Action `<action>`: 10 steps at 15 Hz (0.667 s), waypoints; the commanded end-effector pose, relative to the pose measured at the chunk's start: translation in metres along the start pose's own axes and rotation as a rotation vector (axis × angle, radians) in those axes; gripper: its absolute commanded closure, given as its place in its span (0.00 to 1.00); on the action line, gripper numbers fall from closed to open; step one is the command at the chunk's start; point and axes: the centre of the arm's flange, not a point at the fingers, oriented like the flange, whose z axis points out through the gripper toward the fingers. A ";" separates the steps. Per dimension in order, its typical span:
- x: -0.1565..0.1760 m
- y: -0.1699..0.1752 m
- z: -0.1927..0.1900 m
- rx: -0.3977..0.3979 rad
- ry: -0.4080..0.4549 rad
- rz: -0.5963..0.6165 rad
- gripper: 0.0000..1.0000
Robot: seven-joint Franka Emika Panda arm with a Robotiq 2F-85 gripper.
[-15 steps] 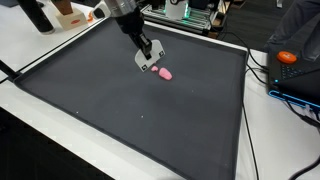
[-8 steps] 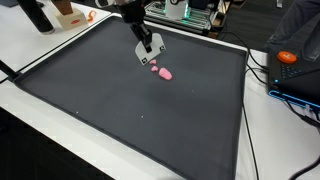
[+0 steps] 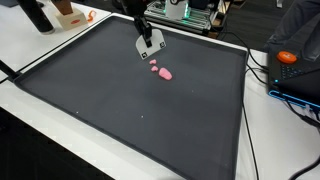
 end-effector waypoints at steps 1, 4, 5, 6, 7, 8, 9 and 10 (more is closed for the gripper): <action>-0.020 0.024 -0.005 0.027 0.029 0.019 0.99; -0.023 0.030 -0.004 0.016 0.040 0.027 0.99; -0.024 0.031 -0.003 0.009 0.044 0.028 0.99; -0.025 0.032 -0.003 0.004 0.048 0.024 0.99; -0.025 0.032 -0.003 -0.001 0.050 0.024 0.99; -0.026 0.031 -0.003 -0.005 0.049 0.020 0.99; -0.026 0.029 -0.004 -0.011 0.049 0.016 0.99; -0.025 0.027 -0.004 -0.017 0.049 0.010 0.99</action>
